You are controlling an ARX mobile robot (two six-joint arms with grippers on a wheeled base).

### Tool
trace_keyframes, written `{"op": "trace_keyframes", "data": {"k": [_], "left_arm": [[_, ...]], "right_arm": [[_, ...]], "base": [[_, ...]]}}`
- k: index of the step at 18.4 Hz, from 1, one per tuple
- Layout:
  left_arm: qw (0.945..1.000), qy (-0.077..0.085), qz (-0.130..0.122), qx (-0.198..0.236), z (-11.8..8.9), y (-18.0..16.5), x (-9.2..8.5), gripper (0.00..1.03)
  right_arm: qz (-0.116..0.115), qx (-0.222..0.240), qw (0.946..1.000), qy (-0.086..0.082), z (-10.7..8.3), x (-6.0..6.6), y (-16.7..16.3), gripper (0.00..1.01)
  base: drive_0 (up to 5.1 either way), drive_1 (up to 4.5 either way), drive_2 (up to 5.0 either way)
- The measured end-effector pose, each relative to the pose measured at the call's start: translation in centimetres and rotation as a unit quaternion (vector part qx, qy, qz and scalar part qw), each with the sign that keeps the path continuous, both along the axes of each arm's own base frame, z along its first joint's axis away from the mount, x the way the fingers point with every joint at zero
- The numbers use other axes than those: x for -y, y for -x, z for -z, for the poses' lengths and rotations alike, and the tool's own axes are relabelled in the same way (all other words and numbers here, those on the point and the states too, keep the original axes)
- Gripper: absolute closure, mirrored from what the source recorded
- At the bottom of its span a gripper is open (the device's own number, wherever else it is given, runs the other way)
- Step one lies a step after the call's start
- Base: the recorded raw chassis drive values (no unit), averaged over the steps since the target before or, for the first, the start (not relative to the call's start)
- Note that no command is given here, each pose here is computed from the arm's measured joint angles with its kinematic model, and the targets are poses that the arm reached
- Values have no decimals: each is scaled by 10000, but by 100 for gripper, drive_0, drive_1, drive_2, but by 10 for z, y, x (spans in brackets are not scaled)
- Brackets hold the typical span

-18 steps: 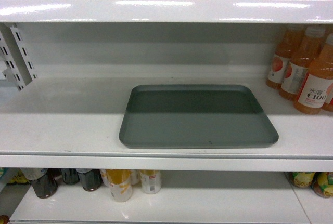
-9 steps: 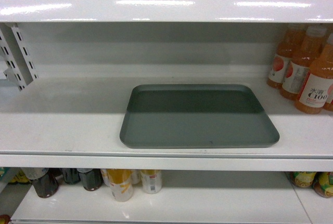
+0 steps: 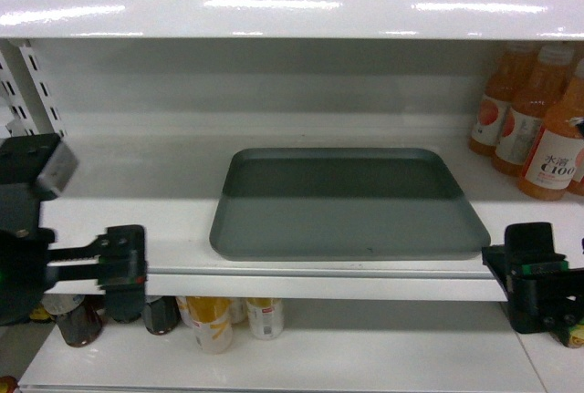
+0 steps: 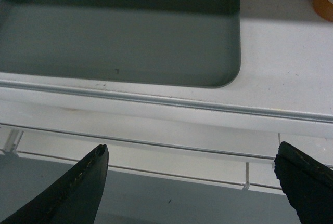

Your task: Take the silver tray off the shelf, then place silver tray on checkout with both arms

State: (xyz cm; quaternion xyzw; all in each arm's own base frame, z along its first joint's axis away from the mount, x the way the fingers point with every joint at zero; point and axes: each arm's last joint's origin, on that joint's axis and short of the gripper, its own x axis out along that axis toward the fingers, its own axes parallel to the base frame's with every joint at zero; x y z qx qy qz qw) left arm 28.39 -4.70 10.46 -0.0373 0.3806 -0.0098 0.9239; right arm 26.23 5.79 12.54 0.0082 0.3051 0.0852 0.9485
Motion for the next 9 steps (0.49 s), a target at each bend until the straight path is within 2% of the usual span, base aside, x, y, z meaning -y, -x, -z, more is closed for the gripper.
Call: {"op": "trace_keyframes", "data": {"k": [2, 6, 7, 9], "left_arm": [[9999, -94, 59, -45, 5, -30, 15, 5], [9998, -60, 10, -212, 17, -80, 32, 5], [9997, -61, 11, -250, 20, -87, 35, 5], [9994, -25, -4, -333, 23, -97, 40, 5]], "right_arm": [[122, -120, 9999, 9, 10, -2, -28, 3], [465, -195, 9987, 29, 21, -3, -82, 3], [532, -211, 9984, 9, 23, -2, -92, 3], [641, -244, 9976, 73, 27, -2, -105, 3]], "base": [[0, 0, 0], [0, 0, 0], [0, 0, 0], [0, 0, 0]]}}
